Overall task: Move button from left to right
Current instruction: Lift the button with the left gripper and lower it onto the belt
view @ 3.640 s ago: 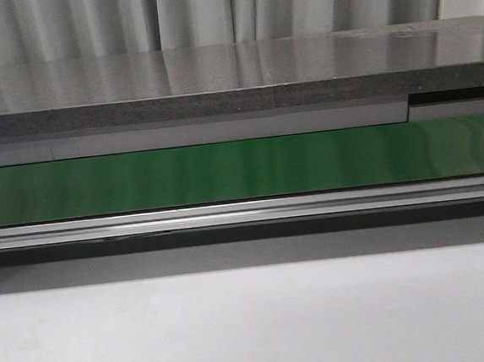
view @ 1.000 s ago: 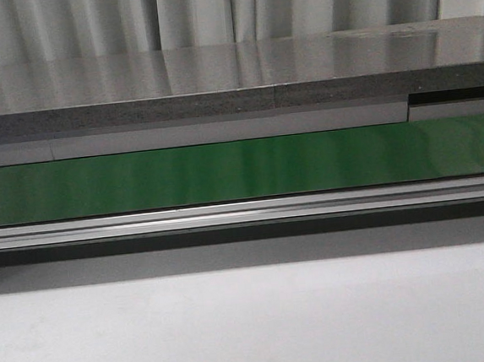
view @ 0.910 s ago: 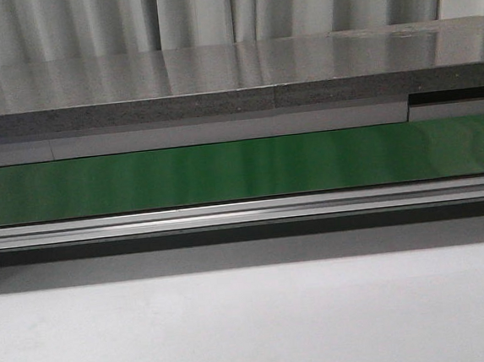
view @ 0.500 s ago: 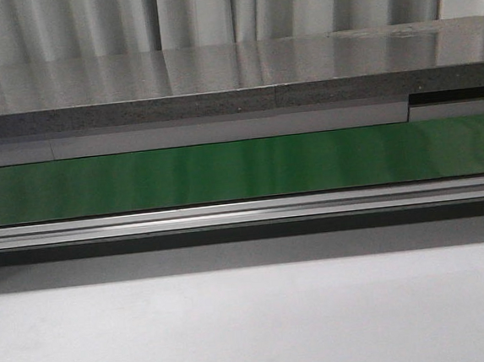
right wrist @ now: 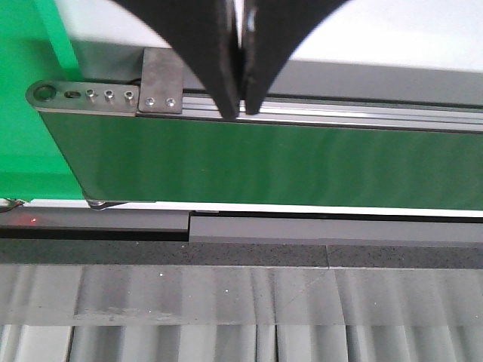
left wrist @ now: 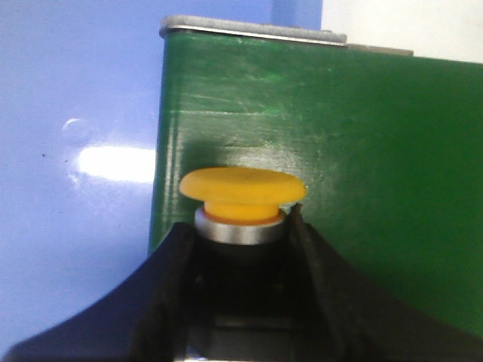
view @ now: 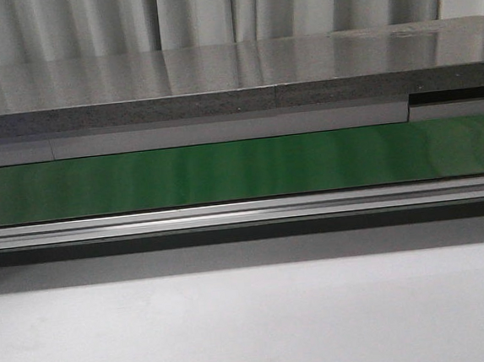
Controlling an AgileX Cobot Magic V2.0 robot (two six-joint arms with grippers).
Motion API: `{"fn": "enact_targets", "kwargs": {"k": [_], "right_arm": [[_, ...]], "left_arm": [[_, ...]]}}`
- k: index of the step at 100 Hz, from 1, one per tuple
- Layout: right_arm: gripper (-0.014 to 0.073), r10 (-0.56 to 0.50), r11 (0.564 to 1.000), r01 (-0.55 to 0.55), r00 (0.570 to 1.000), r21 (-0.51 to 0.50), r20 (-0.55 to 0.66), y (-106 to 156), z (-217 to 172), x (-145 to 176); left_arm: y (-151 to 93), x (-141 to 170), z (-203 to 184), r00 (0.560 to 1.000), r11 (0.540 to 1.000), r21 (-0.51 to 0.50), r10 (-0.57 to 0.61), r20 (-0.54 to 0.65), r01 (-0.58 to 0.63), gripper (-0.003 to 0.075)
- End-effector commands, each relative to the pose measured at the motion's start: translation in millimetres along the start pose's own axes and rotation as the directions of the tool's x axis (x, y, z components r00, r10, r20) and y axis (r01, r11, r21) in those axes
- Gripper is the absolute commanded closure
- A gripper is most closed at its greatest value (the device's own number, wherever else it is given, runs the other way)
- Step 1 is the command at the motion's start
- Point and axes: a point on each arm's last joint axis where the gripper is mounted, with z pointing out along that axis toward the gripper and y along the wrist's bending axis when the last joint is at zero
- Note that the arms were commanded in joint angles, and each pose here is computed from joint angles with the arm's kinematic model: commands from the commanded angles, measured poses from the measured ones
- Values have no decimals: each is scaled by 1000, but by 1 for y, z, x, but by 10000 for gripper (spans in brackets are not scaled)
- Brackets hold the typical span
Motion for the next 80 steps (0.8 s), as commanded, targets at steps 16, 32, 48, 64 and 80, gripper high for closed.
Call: {"fn": "enact_targets", "kwargs": {"k": [16,32,48,64,80], "right_arm": [[663,-7,1000,7,993,2,116,0,-3,-13],[663,-7,1000,7,993,2,116,0,-3,-13],[663,-7,1000,7,993,2,116,0,-3,-13],[663,-7,1000,7,993,2,116,0,-3,-13],[663,-7,1000,7,993,2,116,0,-3,-13]], "left_arm": [[-4,-10,-21,995,1000,-1,8,104,-8,583],[-4,-11,-21,993,1000,1,20,113,-20,318],[-4,-12,-21,992,1000,0,19,121,-19,216],[-7,-14,-25,988,999,25,18,152,-22,216],[-17,-15,-42,976,994,97,30,215,-52,216]]}}
